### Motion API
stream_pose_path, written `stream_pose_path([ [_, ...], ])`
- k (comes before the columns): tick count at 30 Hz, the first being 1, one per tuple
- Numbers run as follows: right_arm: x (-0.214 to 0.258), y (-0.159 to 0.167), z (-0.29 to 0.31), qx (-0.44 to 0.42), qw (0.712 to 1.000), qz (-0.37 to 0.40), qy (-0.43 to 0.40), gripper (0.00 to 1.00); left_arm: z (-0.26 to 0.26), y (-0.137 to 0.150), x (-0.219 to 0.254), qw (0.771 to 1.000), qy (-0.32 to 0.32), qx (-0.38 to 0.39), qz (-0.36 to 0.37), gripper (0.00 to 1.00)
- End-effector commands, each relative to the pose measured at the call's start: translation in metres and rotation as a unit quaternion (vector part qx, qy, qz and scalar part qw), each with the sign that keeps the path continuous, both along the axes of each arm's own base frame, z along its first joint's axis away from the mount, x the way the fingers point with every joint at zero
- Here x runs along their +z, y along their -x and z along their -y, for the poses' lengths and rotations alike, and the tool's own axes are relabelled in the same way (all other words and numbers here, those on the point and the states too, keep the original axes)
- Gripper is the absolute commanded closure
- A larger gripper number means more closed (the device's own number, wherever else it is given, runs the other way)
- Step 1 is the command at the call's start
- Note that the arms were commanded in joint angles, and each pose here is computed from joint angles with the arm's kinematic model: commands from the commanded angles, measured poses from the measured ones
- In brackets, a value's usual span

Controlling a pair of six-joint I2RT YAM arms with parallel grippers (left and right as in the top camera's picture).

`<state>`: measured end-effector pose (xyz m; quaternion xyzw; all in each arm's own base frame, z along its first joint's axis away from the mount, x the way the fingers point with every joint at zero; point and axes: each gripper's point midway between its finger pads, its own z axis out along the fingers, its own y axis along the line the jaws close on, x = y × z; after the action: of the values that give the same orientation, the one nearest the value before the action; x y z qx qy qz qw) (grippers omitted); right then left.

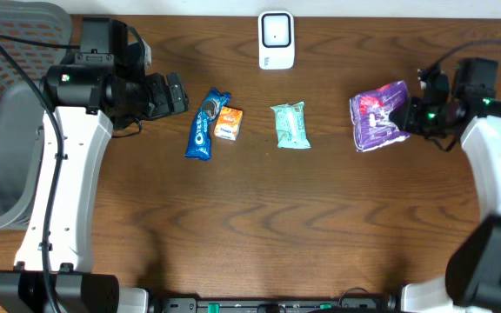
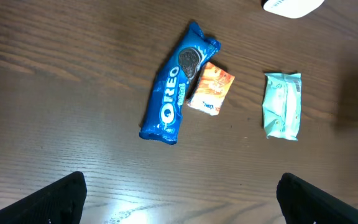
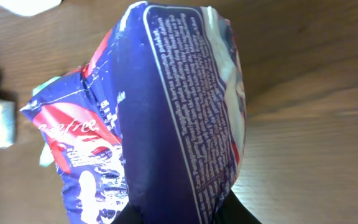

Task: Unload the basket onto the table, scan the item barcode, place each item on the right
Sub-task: 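Carry the pink pad pack toward the scanner beside the green wrapper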

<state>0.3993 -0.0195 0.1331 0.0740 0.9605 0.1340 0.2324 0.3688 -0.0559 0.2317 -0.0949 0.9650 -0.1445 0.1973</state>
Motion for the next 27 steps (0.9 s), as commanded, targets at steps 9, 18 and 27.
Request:
stream_pose_path([
  [9,0.033,0.031,0.017,-0.227,0.866,0.023,0.444,0.86,-0.003,-0.001,-0.003,1.000,-0.007,0.000,-0.002,0.02],
  [18,-0.071,0.024,-0.059,-0.092,0.878,-0.042,0.467,0.72,-0.003,-0.001,-0.003,1.000,-0.007,0.000,-0.002,0.02],
  [27,-0.050,0.012,-0.146,-0.015,0.930,0.007,0.368,0.39,-0.003,-0.001,-0.003,1.000,-0.007,0.000,-0.002,0.02],
])
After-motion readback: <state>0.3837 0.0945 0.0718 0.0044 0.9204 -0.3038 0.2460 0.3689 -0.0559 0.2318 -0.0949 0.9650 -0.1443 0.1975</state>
